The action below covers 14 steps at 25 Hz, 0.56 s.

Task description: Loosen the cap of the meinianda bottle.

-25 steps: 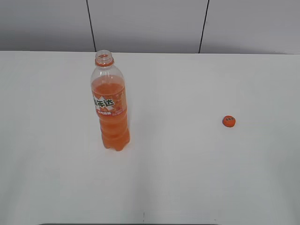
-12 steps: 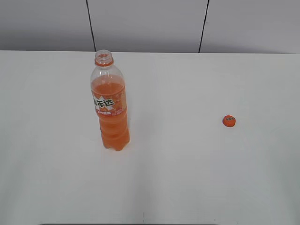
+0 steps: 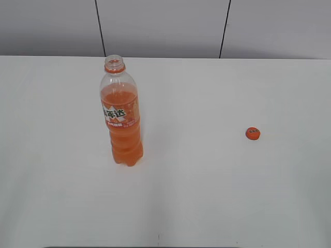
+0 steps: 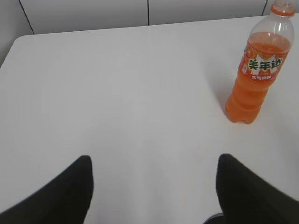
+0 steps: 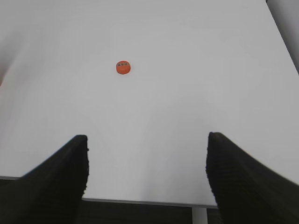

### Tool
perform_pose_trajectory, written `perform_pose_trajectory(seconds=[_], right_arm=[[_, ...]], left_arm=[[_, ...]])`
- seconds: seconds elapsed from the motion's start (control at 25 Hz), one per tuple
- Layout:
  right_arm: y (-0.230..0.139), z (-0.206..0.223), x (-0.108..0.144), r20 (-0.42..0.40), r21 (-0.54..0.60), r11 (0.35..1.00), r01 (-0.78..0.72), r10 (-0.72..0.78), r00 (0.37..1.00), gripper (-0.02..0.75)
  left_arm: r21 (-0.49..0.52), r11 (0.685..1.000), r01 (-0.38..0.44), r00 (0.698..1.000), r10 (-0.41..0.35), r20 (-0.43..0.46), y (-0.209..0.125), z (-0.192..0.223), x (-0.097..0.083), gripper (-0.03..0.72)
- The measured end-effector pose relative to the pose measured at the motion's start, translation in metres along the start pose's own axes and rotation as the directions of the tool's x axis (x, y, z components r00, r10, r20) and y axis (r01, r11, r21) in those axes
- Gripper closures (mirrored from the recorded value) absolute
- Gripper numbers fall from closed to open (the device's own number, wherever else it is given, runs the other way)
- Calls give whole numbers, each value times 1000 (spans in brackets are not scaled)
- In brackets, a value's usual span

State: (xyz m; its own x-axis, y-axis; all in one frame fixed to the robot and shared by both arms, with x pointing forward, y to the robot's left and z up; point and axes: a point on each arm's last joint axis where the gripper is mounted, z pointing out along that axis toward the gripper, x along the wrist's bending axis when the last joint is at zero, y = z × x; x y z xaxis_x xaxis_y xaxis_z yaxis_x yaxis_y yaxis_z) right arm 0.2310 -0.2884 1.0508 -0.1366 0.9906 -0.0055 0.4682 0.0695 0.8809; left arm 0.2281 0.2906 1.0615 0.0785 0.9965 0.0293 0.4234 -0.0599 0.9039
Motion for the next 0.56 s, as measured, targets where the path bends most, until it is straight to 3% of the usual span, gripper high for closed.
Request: perform_pose_trajectory(seconds=[0.56], right_arm=[[0,0,0,0,0,1000,0,0,1000,149]], left_arm=[[0,1000,4,1000,-4,-1,0,0,0,200]])
